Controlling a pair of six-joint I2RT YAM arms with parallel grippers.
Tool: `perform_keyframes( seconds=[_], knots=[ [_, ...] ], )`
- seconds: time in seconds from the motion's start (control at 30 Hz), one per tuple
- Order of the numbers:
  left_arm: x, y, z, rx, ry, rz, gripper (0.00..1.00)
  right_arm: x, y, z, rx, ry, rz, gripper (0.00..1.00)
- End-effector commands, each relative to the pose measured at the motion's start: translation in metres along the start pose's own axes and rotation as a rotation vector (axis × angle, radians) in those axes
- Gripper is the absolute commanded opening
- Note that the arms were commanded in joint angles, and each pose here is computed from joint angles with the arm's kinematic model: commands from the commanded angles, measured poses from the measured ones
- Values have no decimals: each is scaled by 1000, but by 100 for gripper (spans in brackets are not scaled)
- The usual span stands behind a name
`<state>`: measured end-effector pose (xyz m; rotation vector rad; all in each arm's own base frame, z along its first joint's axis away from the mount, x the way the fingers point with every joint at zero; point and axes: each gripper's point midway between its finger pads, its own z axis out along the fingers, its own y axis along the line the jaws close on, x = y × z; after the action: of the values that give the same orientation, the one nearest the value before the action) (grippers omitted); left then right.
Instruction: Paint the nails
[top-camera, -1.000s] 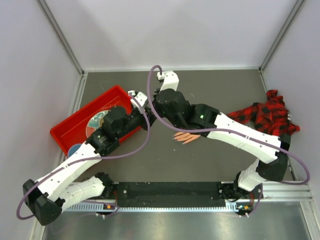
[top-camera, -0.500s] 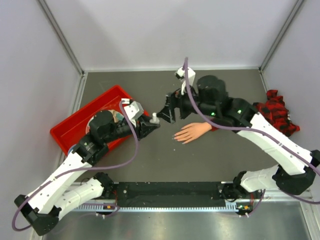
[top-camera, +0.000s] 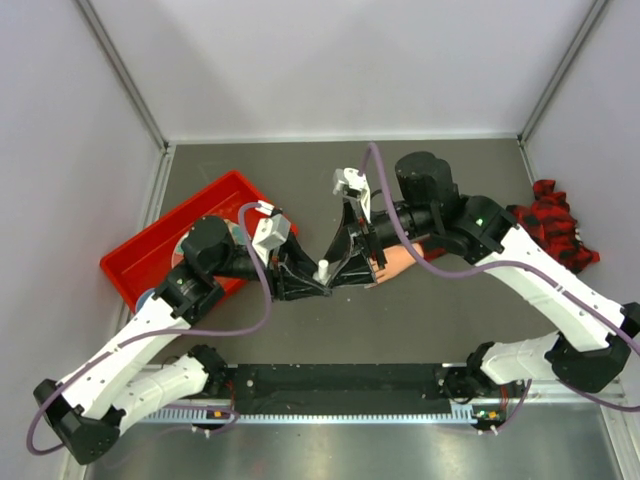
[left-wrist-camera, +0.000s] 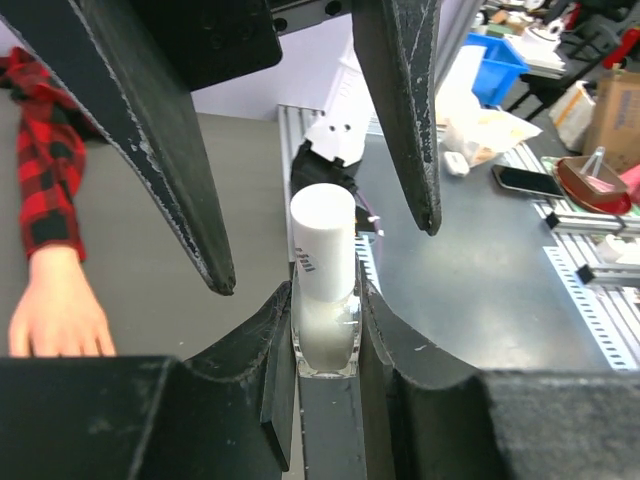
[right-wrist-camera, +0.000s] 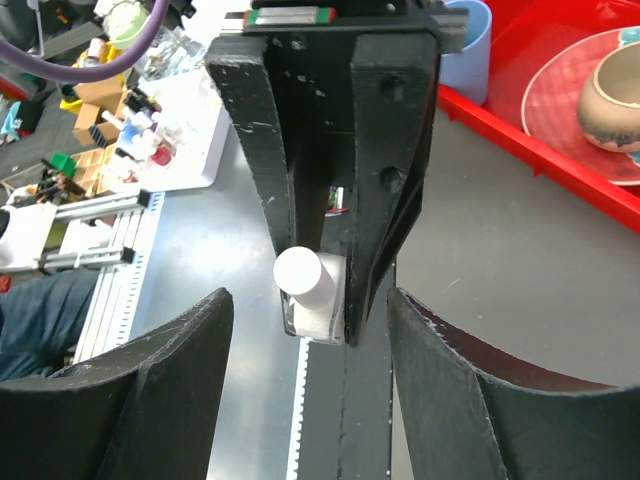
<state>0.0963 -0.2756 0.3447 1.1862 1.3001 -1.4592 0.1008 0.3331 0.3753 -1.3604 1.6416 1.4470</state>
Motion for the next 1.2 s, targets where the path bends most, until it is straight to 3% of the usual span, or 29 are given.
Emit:
perform_keyframes(
  seconds=[0.0,0.4,0.5,0.53,0.6,0.7,0.73,0.77,0.8,0.87,0.97,1.17],
  knots=[
    [-17,-13,2,79,-26,49,0,-11,13,-4,-57,-33,-73,61],
    [-15,-7,5,75,-9,45,0,-18,5,3,-43,-30,-50,41],
    [-13,-1,5,45,0,48,0,-20,-5,5,13,-39,-31,15],
    [-20,9,6,-18,-18,66,0,-20,-7,6,29,-39,-22,0],
    [-15,28,2,-128,-4,71,0,-21,-21,9,118,-53,-1,0],
    [-28,85,-16,-474,-41,126,0,-16,-57,15,376,-82,59,0],
    [-35,112,-33,-657,-75,137,0,-14,-72,15,482,-100,83,0],
    [-40,127,-45,-766,-107,132,0,-16,-102,0,765,-152,104,0],
    [-44,139,-56,-857,-144,128,0,-11,-116,-4,894,-196,216,0],
    [-54,158,-70,-979,-218,162,0,-8,-134,-25,1150,-250,271,0],
    [-58,166,-60,-946,-266,193,0,-7,-135,-12,1263,-215,293,0],
    [-43,162,-44,-857,-244,123,0,-27,-122,-1,1148,-276,309,0]
  ],
)
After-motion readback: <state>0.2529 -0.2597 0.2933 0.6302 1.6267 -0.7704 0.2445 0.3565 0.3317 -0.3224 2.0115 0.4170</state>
